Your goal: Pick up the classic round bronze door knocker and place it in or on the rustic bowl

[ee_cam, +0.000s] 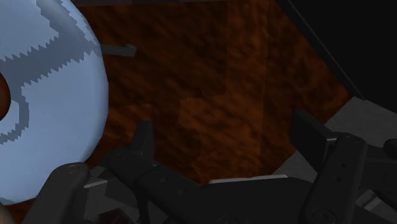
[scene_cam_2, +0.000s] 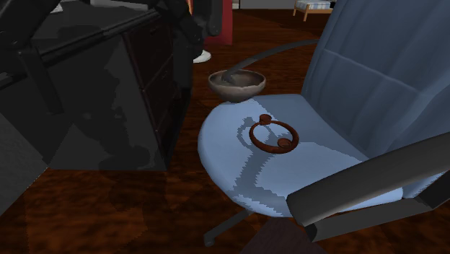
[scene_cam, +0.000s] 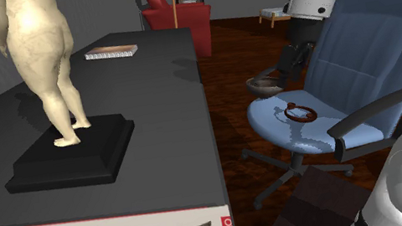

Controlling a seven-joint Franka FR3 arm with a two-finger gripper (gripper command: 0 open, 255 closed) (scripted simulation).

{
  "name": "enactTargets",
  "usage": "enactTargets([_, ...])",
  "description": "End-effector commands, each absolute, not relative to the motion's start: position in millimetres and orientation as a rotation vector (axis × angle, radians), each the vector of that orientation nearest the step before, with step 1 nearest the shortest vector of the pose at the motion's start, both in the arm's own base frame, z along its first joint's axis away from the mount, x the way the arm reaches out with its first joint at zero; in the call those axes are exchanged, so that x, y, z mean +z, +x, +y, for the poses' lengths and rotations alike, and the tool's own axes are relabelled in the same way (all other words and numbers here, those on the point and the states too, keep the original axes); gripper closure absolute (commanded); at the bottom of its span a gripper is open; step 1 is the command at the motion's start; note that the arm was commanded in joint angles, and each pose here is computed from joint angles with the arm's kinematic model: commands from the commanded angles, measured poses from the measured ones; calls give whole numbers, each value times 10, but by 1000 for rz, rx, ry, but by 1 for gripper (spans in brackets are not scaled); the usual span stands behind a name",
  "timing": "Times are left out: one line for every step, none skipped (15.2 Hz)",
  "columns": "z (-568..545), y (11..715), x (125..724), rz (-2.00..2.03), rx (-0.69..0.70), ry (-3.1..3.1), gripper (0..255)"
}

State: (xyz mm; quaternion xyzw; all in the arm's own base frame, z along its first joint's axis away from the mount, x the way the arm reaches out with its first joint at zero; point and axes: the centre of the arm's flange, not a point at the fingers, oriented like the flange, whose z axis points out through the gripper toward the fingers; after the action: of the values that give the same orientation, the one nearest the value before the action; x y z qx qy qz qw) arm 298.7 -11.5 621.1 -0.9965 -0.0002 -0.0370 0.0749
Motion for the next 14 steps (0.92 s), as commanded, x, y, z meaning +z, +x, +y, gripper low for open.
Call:
enactTargets([-115, 2987, 6211, -1, -111, -2990, 0])
enactTargets([-207, 3018, 6126, 1, -104, -2993, 0])
enactTargets([-299, 3048, 6041, 2, -97, -2997, 0])
enactTargets([-391, 3078, 5956, 4, -90, -3001, 0])
enactTargets([-484, 3107, 5872, 5, -83, -3004, 0])
enactTargets([-577, 3136, 5787, 7, -76, -3008, 0])
enactTargets([-670, 3164, 5703, 8, -70, -3012, 0])
enactTargets([-763, 3192, 5619, 10, -63, -3015, 0])
enactTargets([-857, 3219, 5535, 11, -56, -3019, 0])
enactTargets([-951, 3246, 5452, 13, -49, -3023, 0])
enactTargets([-1046, 3273, 5368, 14, -42, -3026, 0])
enactTargets([-1141, 3299, 5285, 16, -35, -3030, 0])
enactTargets([-1236, 3324, 5202, 17, -28, -3033, 0])
enactTargets([-1331, 3349, 5120, 19, -21, -3037, 0])
